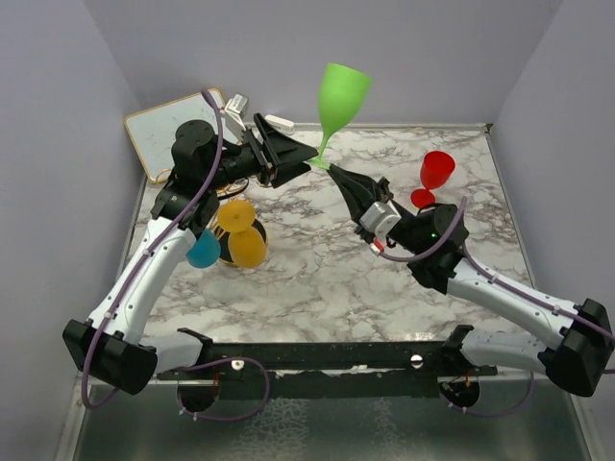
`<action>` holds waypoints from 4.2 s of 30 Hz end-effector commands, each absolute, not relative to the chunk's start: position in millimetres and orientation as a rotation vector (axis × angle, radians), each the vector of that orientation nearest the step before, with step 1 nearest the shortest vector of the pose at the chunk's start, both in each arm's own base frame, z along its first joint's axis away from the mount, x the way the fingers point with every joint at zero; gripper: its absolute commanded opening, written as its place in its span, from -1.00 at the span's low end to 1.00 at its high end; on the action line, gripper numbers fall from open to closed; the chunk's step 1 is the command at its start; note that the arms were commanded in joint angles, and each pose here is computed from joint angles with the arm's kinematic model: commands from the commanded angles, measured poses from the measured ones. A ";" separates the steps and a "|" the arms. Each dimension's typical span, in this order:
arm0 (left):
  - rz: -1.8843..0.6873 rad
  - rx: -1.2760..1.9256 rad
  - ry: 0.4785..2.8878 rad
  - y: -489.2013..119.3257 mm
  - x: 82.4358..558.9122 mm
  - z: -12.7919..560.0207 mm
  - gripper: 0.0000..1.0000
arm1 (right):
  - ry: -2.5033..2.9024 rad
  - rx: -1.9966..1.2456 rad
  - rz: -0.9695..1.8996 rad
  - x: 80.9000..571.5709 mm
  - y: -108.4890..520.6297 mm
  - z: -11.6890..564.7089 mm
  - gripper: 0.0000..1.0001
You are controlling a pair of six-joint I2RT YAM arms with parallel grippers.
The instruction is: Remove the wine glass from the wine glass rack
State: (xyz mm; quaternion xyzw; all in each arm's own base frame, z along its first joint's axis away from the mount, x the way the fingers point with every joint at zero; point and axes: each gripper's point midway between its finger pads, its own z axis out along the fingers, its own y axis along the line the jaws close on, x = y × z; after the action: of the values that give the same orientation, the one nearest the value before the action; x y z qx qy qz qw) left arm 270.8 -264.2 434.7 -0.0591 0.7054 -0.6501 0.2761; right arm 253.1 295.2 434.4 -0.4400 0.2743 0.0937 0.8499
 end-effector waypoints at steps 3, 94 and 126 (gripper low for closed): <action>-1.828 -0.148 1.871 -268.2 266.0 440.3 0.31 | 0.509 -0.937 0.013 253.5 312.5 427.9 -0.97; -0.826 0.083 1.689 -163.5 261.1 423.0 -1.00 | 1.566 -0.800 1.249 277.3 308.1 446.4 -0.58; -0.665 -0.019 1.719 -132.0 258.0 404.0 0.17 | 1.957 -0.033 0.258 438.0 166.6 359.3 -0.97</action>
State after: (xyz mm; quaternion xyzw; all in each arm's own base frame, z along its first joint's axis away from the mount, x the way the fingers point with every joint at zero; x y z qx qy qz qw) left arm 263.4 -139.1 392.3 -0.0083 0.7560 -0.2946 0.5845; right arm 405.1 205.6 426.3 -0.0532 0.7618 0.1998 0.6139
